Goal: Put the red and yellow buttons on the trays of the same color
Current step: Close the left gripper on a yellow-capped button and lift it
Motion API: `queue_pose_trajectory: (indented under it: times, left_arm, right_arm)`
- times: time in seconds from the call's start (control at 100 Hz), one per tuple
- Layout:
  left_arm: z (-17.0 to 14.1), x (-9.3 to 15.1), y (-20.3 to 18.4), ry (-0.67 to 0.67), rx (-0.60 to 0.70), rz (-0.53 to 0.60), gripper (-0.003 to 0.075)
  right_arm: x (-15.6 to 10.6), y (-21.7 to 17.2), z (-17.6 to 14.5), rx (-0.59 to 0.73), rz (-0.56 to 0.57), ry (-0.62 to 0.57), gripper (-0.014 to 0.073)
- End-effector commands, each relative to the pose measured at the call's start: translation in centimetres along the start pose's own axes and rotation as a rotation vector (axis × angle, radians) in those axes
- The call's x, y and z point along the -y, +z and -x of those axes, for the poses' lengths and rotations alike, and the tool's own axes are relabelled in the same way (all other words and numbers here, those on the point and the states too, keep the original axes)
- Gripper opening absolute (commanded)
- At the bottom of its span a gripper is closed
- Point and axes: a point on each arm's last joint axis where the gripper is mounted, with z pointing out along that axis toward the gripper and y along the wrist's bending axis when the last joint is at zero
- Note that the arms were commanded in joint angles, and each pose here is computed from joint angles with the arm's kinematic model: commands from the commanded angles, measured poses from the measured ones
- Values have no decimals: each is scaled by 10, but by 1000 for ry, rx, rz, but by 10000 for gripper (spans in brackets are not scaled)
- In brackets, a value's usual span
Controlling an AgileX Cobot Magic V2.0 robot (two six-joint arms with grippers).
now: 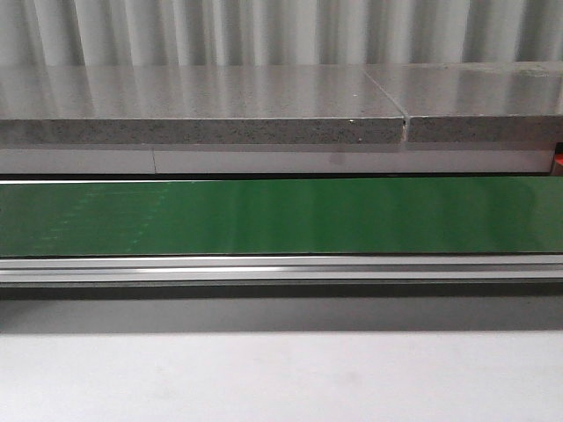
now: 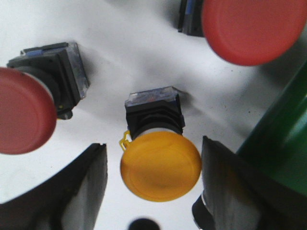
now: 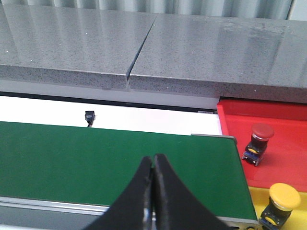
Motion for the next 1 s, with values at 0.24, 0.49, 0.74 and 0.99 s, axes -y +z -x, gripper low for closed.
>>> queue_pose_trajectory:
  times: [0.24,0.49,0.74,0.99]
  left_arm:
    - [4,1,-19,-9,89,-10,216]
    - [-3,2,-43,7,158,-14,205]
    - [-20,7,-96,50,278,-22,205]
    - [-25,36,-143,154,327,-24,205]
  right_arm:
    - [-1,-2,14,94,3,-7,-66]
    - [-1,-2,14,94,3,-7,-66]
    - [-1,-2,14,94,3,-7,-66]
    - [-1,-2,14,93,3,-7,-66]
